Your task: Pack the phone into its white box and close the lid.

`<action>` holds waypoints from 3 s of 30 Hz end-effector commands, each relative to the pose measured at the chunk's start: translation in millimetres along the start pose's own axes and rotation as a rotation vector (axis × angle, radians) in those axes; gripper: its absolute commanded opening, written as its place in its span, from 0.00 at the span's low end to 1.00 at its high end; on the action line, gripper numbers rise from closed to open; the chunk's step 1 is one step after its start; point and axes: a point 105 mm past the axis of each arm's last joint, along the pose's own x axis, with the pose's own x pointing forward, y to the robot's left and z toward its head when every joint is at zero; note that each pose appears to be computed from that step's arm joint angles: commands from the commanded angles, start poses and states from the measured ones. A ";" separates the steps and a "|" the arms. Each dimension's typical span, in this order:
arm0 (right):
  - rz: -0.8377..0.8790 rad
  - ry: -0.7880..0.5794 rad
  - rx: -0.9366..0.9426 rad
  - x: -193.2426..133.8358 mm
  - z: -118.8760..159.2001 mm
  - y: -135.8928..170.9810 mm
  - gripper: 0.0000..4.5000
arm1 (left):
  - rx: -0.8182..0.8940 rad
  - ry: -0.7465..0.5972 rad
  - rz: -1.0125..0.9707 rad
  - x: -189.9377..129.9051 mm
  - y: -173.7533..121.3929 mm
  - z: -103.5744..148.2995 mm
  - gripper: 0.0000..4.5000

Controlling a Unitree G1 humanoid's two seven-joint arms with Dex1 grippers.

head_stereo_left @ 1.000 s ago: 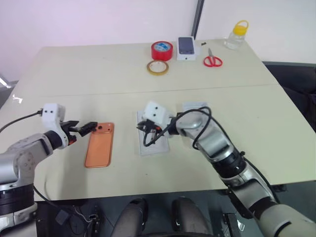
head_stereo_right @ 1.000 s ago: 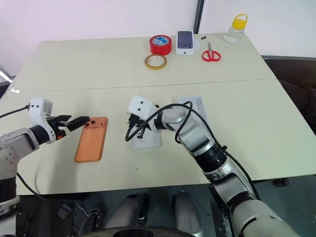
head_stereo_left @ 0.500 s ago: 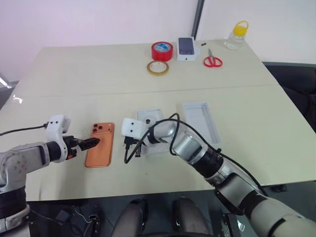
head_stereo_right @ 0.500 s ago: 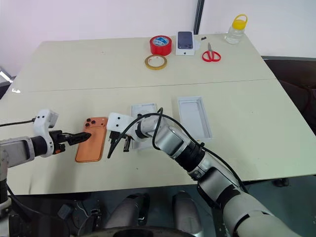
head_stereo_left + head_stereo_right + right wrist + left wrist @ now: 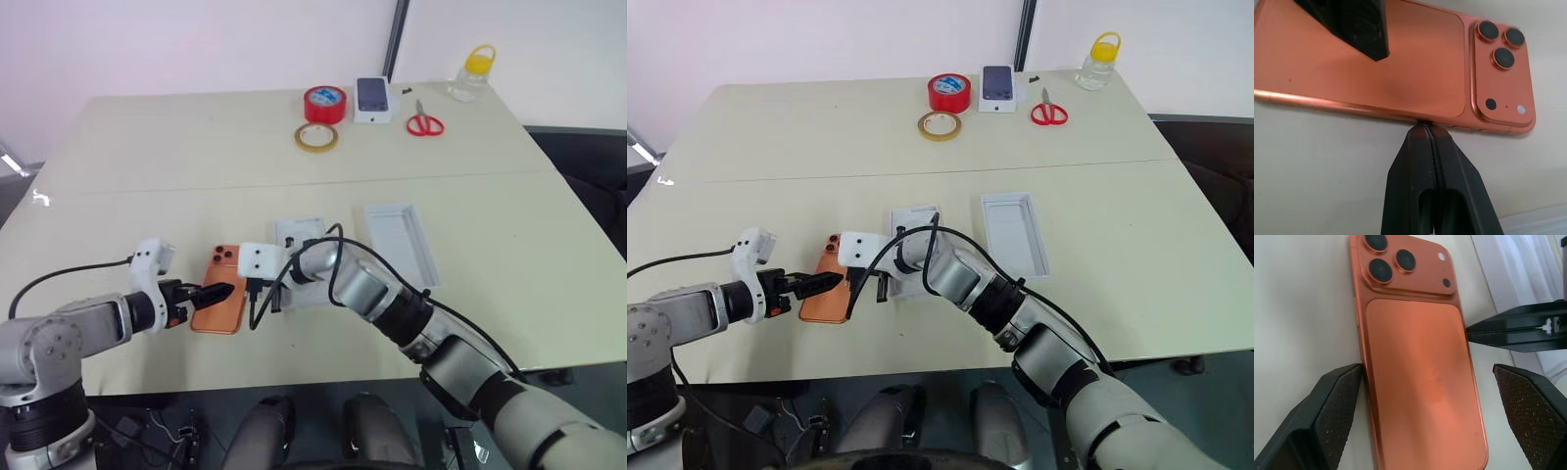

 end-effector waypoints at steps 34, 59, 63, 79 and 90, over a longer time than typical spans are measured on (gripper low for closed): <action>-0.091 -0.045 -0.013 -24.8 11.3 -20.3 0.00 | -0.284 -0.076 -0.083 -5.2 10.0 -5.0 0.66; -0.322 -0.126 0.052 -148.9 -8.7 -53.4 0.00 | -0.392 -0.300 -0.373 22.5 -63.4 73.0 0.01; -0.361 -0.090 0.071 -157.4 -21.0 -57.3 0.00 | -0.446 -0.256 -0.419 40.7 -89.0 72.0 0.01; -0.372 -0.071 0.097 -153.7 -24.3 -50.7 0.00 | -0.541 -0.110 -0.335 79.6 -110.0 34.2 0.01; -0.364 -0.060 0.096 -150.2 -26.1 -49.9 0.00 | -0.535 -0.130 -0.340 75.6 -110.9 37.9 0.98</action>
